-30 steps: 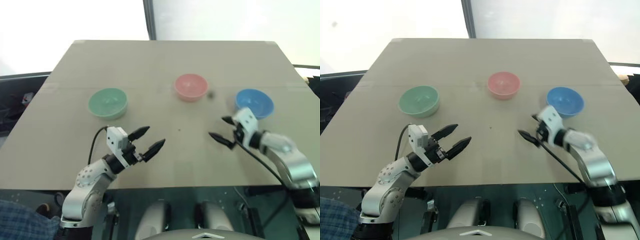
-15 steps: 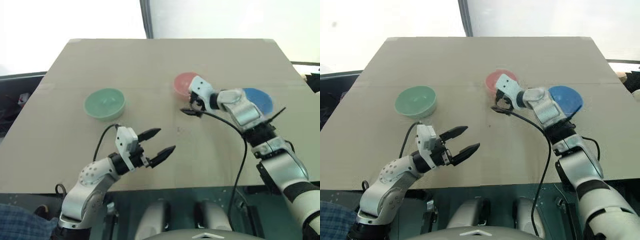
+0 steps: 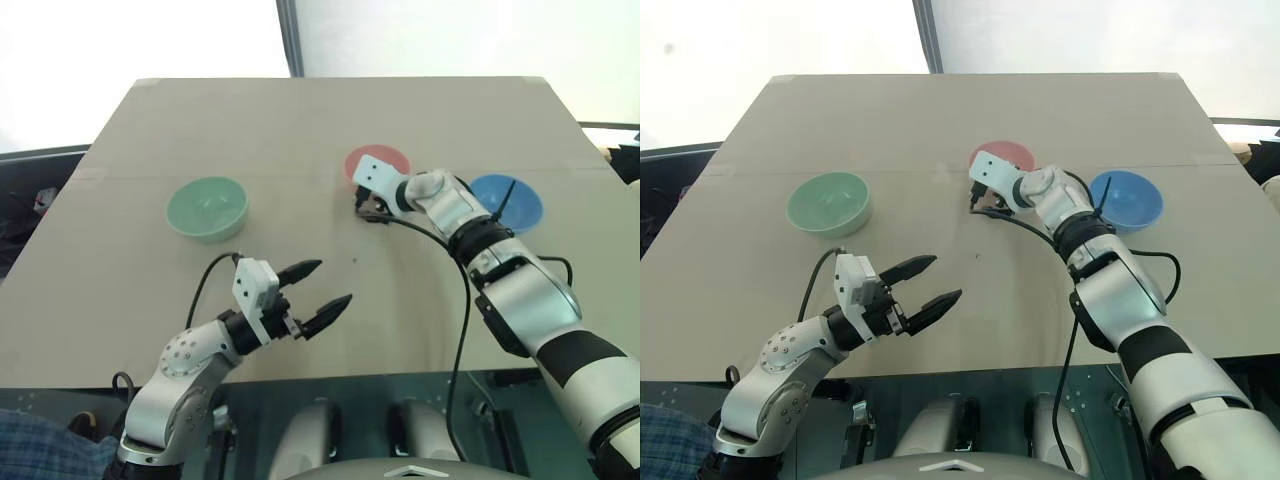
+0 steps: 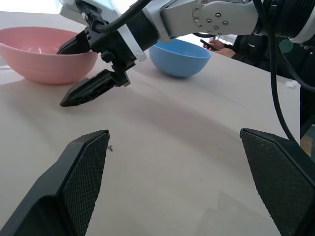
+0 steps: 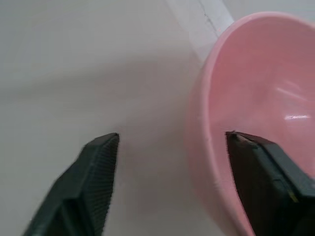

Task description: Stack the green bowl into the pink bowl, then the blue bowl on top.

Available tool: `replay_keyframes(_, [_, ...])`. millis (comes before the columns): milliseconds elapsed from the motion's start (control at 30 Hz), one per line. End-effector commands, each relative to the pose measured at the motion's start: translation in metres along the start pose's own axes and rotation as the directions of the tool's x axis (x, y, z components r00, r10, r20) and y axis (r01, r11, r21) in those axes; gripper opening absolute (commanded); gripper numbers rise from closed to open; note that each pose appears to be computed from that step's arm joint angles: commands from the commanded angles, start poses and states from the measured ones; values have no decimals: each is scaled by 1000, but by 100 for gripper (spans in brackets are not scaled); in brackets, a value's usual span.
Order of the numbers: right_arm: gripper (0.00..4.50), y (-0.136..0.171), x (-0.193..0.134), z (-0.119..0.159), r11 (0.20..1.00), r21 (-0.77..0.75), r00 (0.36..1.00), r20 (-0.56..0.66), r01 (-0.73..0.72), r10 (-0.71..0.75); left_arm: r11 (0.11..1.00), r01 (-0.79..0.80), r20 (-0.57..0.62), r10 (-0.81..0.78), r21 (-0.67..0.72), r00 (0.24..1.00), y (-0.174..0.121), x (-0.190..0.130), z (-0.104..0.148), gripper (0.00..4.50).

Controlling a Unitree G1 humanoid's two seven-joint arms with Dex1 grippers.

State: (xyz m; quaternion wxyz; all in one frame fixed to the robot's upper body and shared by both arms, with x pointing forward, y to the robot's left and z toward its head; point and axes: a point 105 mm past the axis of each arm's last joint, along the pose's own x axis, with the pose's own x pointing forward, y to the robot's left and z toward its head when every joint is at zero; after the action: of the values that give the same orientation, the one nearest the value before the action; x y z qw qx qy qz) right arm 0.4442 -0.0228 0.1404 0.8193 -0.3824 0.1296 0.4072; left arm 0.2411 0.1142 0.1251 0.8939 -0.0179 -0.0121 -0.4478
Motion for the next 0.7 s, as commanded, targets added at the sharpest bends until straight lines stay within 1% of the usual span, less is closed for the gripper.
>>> replay_keyframes(33, [195,-9,-3,17,999,-35,998,53,32,-30,999,-24,44,23,31,999,3,-2,11,450])
replay_keyframes(167, [9,-7,-3,16,999,-40,998,54,18,-16,999,-29,44,27,28,999,3,-3,11,450])
replay_keyframes(200, [2,-7,-3,15,999,-40,998,54,18,-16,999,-29,44,28,26,999,3,-3,10,450])
replay_keyframes(333, [2,-9,-5,16,999,-38,998,63,23,-20,999,-27,43,26,22,999,3,-2,9,450])
replay_keyframes(467, [2,-9,-12,19,1000,-20,994,108,-9,11,999,-21,44,20,23,999,2,-1,10,450])
replay_keyframes(600, [2,0,-39,7,996,-71,994,92,-48,55,1000,-15,38,14,18,999,3,-2,8,450])
replay_keyframes(700, [2,27,-65,1,987,-105,988,76,-124,132,1000,11,29,-11,12,1000,1,-1,5,450])
